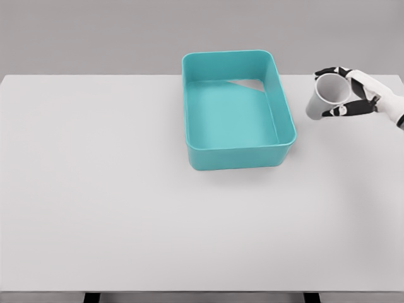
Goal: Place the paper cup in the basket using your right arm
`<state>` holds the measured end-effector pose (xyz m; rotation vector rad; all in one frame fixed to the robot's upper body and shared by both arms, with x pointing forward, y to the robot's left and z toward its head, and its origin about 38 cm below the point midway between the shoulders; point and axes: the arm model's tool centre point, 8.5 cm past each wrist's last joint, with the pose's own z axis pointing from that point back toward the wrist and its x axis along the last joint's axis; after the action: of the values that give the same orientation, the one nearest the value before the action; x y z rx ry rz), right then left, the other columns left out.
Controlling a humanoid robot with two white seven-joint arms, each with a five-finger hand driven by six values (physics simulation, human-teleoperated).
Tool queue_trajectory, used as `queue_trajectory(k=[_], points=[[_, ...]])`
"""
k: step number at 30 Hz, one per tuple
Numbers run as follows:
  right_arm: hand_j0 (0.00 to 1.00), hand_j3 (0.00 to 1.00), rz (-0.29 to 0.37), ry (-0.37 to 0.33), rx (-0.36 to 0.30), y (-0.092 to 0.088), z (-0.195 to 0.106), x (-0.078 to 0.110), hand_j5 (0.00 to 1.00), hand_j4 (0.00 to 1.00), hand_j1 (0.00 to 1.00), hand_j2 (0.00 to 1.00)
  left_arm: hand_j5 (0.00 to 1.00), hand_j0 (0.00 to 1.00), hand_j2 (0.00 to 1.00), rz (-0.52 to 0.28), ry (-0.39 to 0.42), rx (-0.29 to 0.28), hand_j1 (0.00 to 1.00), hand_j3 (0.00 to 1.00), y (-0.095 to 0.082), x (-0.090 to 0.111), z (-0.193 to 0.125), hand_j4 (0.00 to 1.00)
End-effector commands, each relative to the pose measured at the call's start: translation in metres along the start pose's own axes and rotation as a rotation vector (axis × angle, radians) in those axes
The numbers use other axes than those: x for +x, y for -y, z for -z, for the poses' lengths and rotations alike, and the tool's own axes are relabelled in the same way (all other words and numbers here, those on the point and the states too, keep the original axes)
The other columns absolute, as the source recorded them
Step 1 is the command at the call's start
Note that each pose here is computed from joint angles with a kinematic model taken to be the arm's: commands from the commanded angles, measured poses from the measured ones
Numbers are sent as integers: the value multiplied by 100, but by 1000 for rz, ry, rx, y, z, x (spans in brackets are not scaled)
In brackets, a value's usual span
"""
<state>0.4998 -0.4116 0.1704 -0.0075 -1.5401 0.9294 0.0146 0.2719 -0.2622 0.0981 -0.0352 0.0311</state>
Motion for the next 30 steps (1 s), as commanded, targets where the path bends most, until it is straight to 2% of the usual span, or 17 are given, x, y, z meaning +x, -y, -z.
queue_trajectory(k=[1,6,8,18,23,26,30], points=[[78,78,0,38,-27,8,1,11,78,78,78,78,100,100,100,0,0,0,100,100,0,0,0,100],[77,77,-15,89,-39,14,4,28,77,77,77,77,100,100,100,0,0,0,100,100,0,0,0,100],[74,74,-25,105,-32,14,6,34,74,74,74,74,100,100,100,0,1,0,100,100,0,0,0,100],[72,72,-91,243,18,5,23,83,72,72,72,72,100,100,100,0,1,0,100,100,0,0,0,100],[70,70,-117,309,58,-10,34,106,70,70,70,70,100,100,100,0,1,0,100,100,0,0,0,100],[70,70,-152,313,94,-25,45,110,70,70,70,70,100,100,100,0,0,0,100,100,0,0,0,100],[70,70,-164,330,126,-45,61,116,70,70,70,70,100,100,100,0,0,0,100,100,0,0,0,100]])
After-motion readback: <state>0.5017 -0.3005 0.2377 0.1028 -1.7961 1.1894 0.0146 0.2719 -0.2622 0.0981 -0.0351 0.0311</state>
